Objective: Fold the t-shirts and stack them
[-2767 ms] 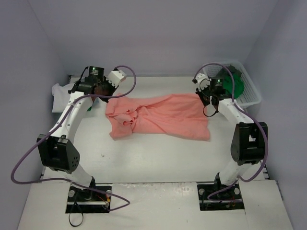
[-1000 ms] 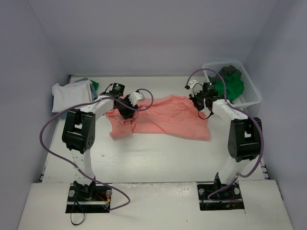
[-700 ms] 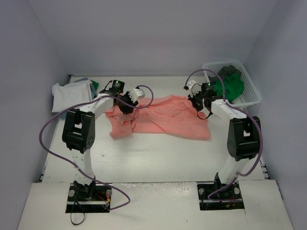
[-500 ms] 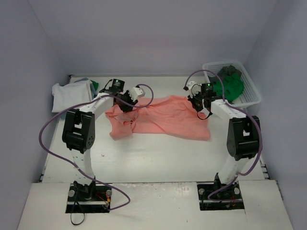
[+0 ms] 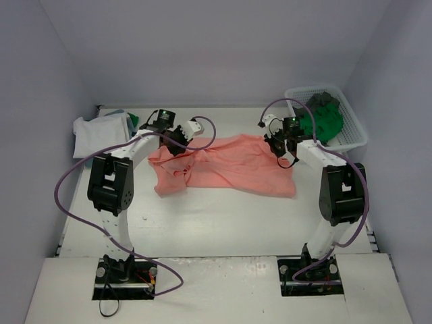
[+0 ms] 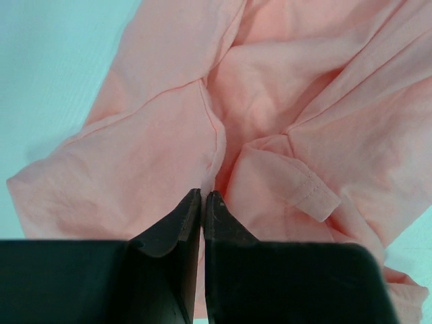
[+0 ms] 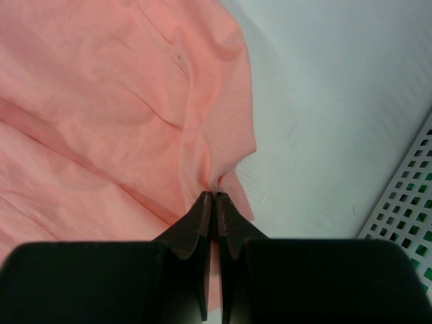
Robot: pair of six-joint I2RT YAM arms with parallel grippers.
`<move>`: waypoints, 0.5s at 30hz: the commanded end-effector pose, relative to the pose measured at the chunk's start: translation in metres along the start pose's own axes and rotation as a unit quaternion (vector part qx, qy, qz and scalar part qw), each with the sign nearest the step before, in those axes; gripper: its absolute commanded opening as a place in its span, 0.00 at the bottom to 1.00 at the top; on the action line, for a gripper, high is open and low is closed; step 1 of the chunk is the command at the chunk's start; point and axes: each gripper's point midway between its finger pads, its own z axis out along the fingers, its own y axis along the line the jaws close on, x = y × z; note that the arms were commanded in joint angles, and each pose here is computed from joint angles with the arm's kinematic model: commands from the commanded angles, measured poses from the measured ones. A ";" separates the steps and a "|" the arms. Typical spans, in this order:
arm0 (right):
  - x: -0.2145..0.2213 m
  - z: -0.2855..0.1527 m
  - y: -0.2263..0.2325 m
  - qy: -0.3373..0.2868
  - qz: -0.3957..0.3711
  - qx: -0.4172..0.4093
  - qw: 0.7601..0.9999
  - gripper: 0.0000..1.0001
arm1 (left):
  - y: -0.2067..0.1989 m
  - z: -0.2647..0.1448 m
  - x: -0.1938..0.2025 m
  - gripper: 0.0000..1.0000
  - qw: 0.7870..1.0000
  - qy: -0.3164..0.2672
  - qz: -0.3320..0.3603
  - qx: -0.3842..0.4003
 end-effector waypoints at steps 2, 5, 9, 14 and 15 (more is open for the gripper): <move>-0.028 -0.008 -0.012 -0.035 -0.011 0.021 0.999 0.00 | 0.020 -0.046 -0.058 0.00 0.995 -0.075 0.024 -0.060; -0.033 -0.012 -0.014 -0.042 -0.013 0.022 0.999 0.00 | 0.017 -0.060 -0.068 0.00 0.994 -0.088 0.023 -0.063; -0.040 -0.018 -0.013 -0.053 -0.015 0.020 0.998 0.00 | 0.017 -0.078 -0.077 0.00 0.992 -0.100 0.024 -0.078; -0.051 -0.034 -0.019 -0.069 -0.011 0.042 0.997 0.00 | 0.008 -0.101 -0.085 0.00 0.990 -0.114 0.021 -0.080; -0.053 -0.035 -0.022 -0.070 -0.009 0.049 0.996 0.00 | 0.006 -0.103 -0.084 0.00 0.990 -0.113 0.021 -0.077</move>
